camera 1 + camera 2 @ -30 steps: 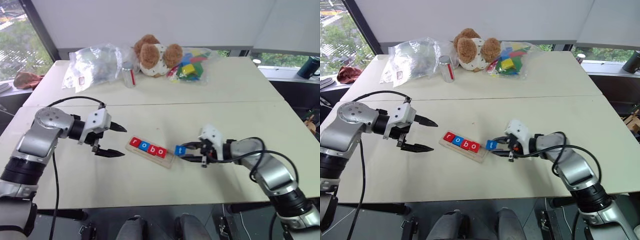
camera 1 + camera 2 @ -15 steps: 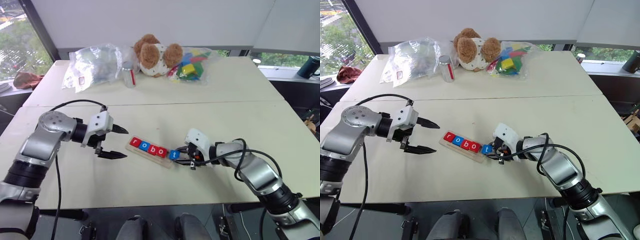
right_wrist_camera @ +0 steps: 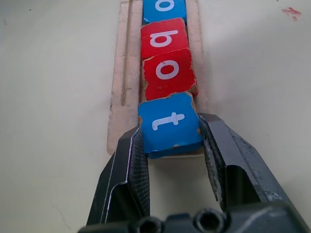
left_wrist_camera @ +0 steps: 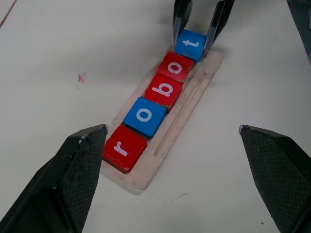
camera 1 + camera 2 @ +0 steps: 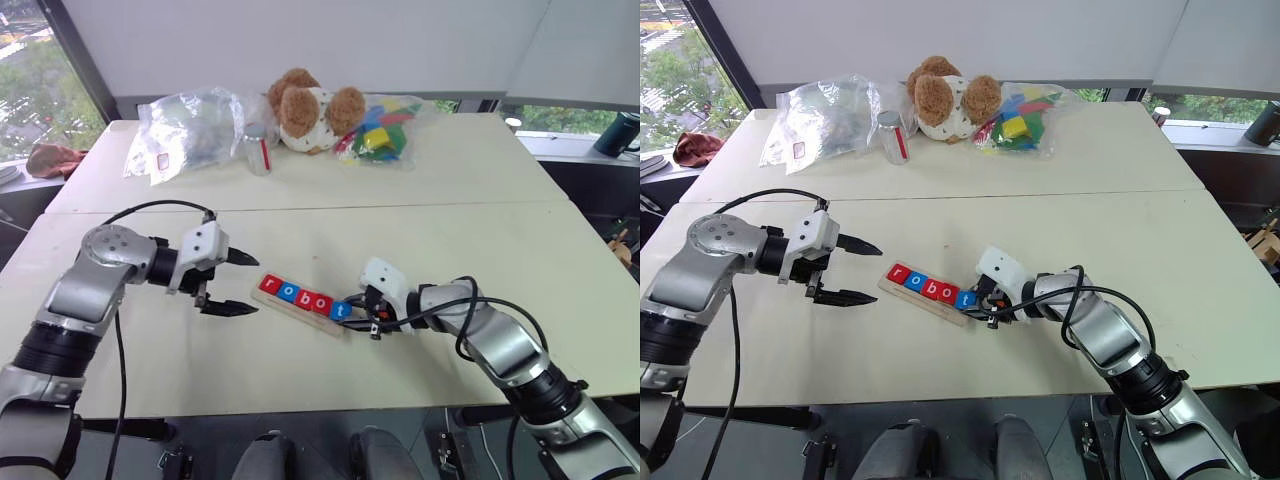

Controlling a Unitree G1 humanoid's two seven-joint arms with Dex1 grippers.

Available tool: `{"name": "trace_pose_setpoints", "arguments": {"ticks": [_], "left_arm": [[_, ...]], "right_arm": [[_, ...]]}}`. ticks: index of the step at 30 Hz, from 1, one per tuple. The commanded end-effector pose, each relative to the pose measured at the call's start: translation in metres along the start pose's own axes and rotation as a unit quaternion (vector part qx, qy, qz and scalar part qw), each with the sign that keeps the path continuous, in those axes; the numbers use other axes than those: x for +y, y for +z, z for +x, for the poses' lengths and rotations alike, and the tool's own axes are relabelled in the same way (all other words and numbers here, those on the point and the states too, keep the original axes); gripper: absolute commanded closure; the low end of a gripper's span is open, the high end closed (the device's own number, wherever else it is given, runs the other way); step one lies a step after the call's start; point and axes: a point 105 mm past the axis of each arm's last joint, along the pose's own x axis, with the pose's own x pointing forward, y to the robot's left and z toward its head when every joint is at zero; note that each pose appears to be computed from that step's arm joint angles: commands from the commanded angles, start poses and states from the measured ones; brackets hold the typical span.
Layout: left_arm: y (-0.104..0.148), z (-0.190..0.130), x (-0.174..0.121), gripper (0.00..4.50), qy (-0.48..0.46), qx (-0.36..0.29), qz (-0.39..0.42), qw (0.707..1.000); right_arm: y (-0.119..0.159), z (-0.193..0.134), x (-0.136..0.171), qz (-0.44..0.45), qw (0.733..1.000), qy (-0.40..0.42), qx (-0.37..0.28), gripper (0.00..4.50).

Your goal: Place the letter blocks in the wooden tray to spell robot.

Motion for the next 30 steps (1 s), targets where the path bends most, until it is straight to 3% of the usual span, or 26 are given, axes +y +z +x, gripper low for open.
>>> {"name": "trace_pose_setpoints", "arguments": {"ticks": [1, 8, 14, 15, 22, 30], "left_arm": [[0.009, -0.006, 0.003, 0.00, 0.014, -0.013, 0.017, 1.000], [0.009, -0.005, 0.006, 0.00, 0.022, -0.016, 0.019, 0.999], [0.009, -0.004, 0.009, 0.00, 0.028, -0.019, 0.021, 0.999], [0.009, -0.004, 0.009, 0.00, 0.029, -0.019, 0.021, 0.999], [0.008, -0.003, 0.013, 0.00, 0.035, -0.023, 0.021, 0.999], [0.009, -0.003, 0.015, 0.00, 0.037, -0.024, 0.023, 0.999]], "right_arm": [[0.016, 0.002, 0.000, -0.019, 1.000, -0.001, -0.021, 3.38], [0.017, 0.003, 0.002, -0.010, 1.000, -0.001, -0.021, 3.38], [0.021, 0.001, 0.000, -0.003, 0.999, -0.011, -0.031, 0.22], [0.025, -0.001, -0.002, -0.002, 0.999, -0.016, -0.039, 0.04], [0.051, -0.022, -0.013, 0.029, 0.993, -0.050, -0.104, 0.04], [0.031, -0.028, 0.024, 0.086, 0.993, -0.018, -0.080, 0.04]]}}
